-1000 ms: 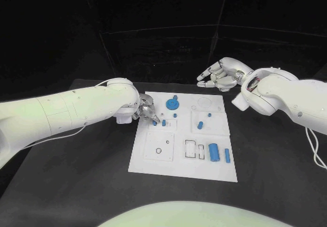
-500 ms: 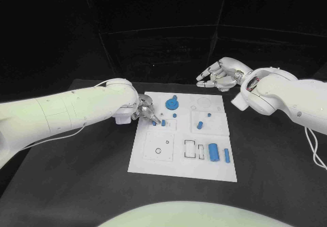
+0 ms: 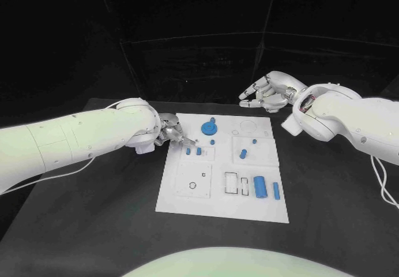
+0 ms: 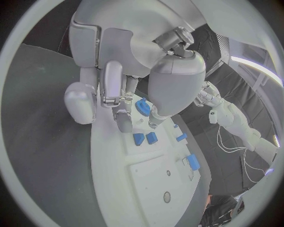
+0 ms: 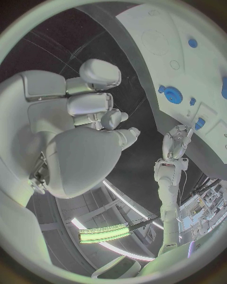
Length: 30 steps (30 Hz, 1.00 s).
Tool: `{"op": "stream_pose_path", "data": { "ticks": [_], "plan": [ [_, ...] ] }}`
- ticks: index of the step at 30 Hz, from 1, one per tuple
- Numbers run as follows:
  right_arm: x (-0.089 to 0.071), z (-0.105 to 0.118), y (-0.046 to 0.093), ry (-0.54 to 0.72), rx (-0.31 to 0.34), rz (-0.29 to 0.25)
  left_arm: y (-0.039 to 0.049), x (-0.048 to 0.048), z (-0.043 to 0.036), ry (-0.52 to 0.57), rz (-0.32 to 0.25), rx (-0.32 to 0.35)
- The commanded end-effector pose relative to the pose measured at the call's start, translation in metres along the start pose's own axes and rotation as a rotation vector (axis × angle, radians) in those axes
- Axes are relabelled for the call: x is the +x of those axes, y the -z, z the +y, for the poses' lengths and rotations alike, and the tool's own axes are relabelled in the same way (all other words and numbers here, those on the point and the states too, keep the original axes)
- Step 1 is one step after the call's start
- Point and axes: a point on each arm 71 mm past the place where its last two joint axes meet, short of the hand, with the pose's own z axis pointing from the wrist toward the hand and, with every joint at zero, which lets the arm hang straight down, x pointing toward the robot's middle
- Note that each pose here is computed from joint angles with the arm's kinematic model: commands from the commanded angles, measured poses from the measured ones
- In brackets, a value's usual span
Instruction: Assemble the parts on the task board
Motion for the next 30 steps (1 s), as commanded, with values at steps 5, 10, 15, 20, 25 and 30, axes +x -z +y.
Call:
{"op": "stream_pose_path", "data": {
  "ticks": [5,10,15,20,25,30],
  "plan": [
    [-0.001,0.001,0.000,0.002,-0.009,-0.002,0.0059,-0.0104,-0.0101,0.172,-0.122,0.212],
    [-0.001,0.001,-0.001,0.002,-0.010,-0.003,0.0061,-0.0121,-0.0245,0.186,-0.160,0.350],
    [-0.001,0.001,-0.002,0.002,-0.015,-0.006,0.0035,-0.0100,-0.0394,0.145,-0.219,0.457],
    [-0.001,0.002,-0.003,0.005,-0.021,-0.010,-0.0022,-0.0049,-0.0548,-0.027,-0.270,0.524],
    [0.000,0.003,-0.004,0.007,-0.026,-0.009,-0.0078,0.0017,-0.0639,-0.171,-0.298,0.559],
    [0.001,0.004,-0.004,0.007,-0.028,-0.008,-0.0142,0.0079,-0.0699,-0.274,-0.298,0.551]
  ]
}}
